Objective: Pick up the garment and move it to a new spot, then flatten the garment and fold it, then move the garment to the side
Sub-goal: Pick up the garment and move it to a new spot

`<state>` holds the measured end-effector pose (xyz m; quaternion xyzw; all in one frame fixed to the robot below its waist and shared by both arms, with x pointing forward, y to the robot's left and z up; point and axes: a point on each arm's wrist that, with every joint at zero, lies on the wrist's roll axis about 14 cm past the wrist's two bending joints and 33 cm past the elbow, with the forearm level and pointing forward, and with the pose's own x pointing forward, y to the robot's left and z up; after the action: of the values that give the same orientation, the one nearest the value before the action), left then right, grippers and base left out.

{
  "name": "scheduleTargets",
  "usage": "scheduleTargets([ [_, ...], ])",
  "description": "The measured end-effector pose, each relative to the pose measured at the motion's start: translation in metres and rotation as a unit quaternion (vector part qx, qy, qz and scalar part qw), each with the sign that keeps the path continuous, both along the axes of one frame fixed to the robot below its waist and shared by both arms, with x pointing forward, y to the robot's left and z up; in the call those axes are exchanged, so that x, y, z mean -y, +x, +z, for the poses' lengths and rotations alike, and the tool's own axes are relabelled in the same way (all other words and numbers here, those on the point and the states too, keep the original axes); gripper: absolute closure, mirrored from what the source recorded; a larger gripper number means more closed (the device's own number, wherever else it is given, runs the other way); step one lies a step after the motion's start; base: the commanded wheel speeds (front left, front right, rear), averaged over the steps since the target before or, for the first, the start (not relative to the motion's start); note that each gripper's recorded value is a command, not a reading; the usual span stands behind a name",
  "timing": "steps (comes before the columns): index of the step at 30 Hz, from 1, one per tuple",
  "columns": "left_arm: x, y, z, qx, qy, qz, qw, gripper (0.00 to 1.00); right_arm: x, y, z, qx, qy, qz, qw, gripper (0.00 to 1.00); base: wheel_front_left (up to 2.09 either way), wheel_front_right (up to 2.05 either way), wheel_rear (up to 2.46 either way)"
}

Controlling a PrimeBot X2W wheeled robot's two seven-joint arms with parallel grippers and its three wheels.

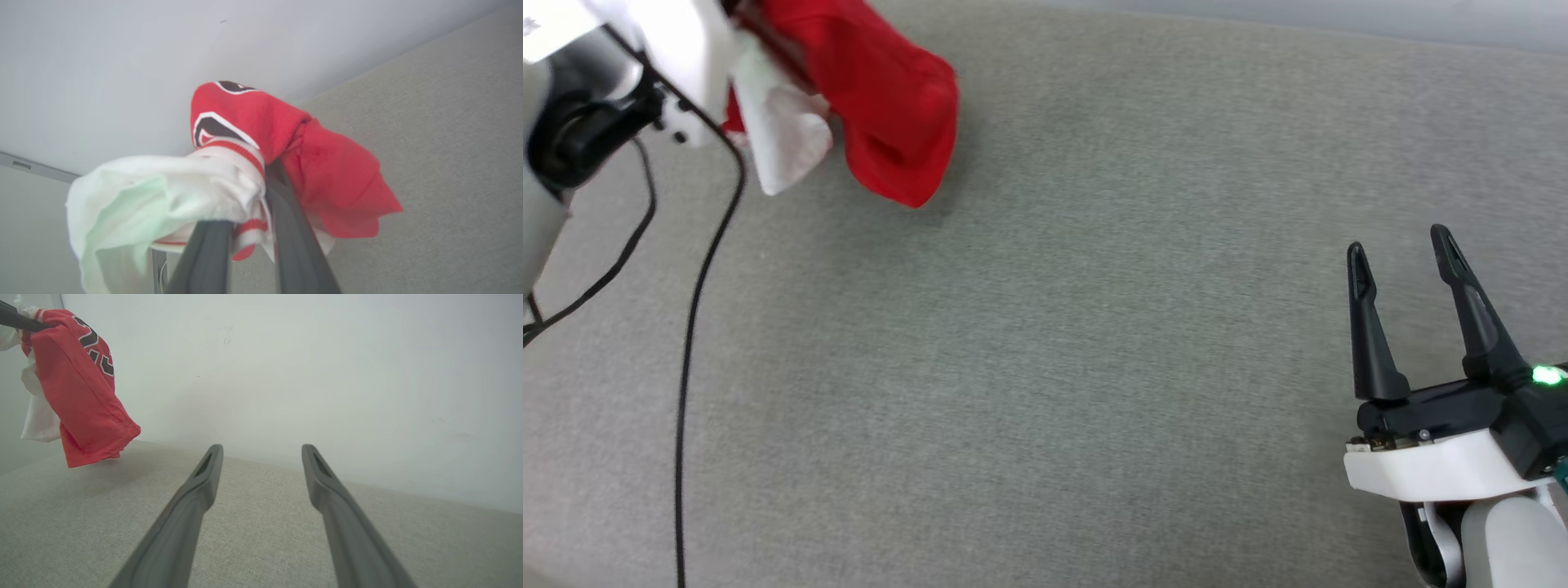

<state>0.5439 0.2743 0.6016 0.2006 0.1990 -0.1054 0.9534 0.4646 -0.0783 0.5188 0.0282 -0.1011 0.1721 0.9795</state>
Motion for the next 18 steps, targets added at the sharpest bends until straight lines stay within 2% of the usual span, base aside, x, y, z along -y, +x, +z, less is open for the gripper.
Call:
scheduleTargets([
  [5, 0.075, 0.016, 0.023, 0.028, 0.008, -0.099, 0.995, 1.00, 0.025, -0.006, 0.008, 0.003, 0.012, -0.033, 0.999, 0.00, 0.00, 0.00, 0.00],
  [9, 0.141, 0.023, 0.032, 0.043, 0.010, -0.181, 0.983, 1.00, 0.049, -0.013, 0.013, 0.003, 0.019, -0.064, 0.998, 0.00, 0.00, 0.00, 0.00],
  [12, 0.194, 0.023, 0.036, 0.053, 0.004, -0.243, 0.969, 1.00, 0.069, -0.019, 0.015, 0.003, 0.017, -0.091, 0.996, 0.00, 0.00, 0.00, 0.00],
  [18, 0.294, 0.003, 0.030, 0.061, -0.024, -0.366, 0.928, 1.00, 0.104, -0.030, 0.016, 0.000, 0.011, -0.139, 0.990, 0.00, 0.00, 0.00, 0.00],
])
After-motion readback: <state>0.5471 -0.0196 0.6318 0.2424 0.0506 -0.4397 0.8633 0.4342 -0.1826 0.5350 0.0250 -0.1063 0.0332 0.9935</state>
